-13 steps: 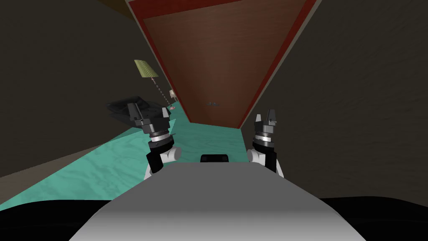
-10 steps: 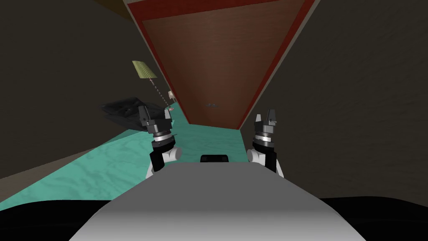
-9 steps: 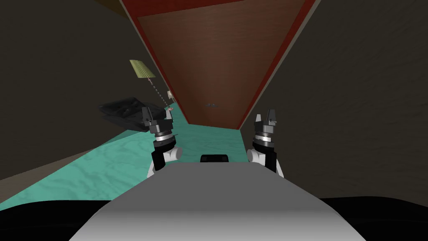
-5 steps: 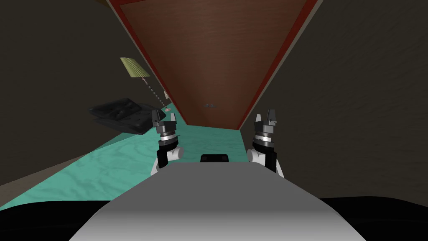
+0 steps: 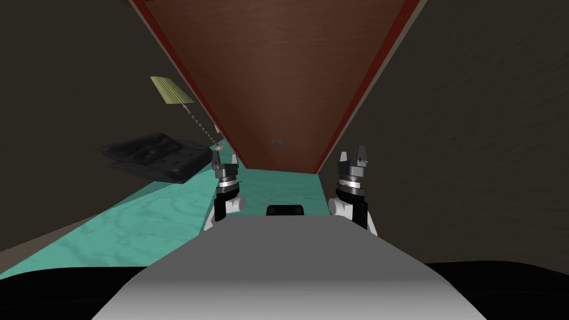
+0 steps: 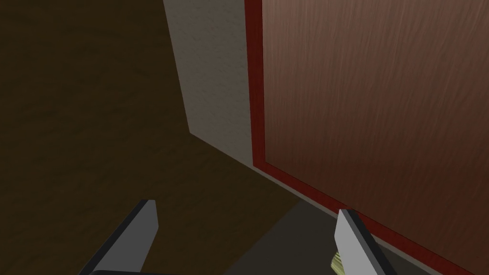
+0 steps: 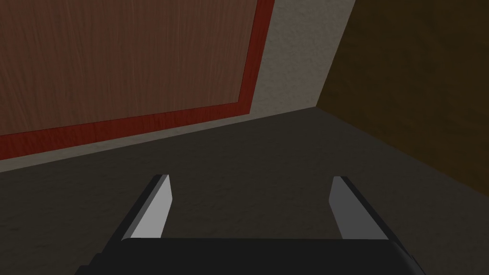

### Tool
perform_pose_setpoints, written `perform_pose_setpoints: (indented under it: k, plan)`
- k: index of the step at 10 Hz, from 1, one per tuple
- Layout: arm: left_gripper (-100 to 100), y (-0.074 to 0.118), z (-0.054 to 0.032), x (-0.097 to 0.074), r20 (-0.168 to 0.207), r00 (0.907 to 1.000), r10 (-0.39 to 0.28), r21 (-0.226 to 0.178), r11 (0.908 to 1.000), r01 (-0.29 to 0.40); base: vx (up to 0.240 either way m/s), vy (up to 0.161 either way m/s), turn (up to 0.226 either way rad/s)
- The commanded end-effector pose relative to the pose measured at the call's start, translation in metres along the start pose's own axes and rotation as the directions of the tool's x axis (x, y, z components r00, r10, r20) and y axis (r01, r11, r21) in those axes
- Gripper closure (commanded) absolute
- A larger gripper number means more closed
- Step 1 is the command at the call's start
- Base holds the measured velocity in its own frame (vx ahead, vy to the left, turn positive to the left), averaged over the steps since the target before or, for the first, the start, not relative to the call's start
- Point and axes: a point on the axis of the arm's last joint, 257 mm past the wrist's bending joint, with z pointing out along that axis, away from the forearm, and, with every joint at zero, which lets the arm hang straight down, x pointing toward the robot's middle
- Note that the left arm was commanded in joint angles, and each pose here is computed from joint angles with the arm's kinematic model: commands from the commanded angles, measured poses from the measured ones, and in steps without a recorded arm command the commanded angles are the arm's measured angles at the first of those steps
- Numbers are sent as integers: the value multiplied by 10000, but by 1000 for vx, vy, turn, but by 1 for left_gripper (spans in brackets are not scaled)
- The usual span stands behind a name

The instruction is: Pull the door open

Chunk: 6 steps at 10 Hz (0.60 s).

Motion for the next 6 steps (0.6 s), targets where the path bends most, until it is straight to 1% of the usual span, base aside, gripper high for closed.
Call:
perform_pose_setpoints:
  k: [1, 2, 3, 6]
  plan:
    - [-100, 115, -37, -23, -10, 10000, 5, -216, 9998, -5, 108, -3, -46]
    - [-100, 186, -64, -36, -15, 10000, 6, -352, 9994, -7, 90, -9, -48]
    - [-100, 340, -127, -65, -21, 10000, 10, -646, 9979, -11, 131, -12, -82]
    - [-100, 566, -230, -112, -27, 10000, 22, -1090, 9940, -25, 123, 0, -61]
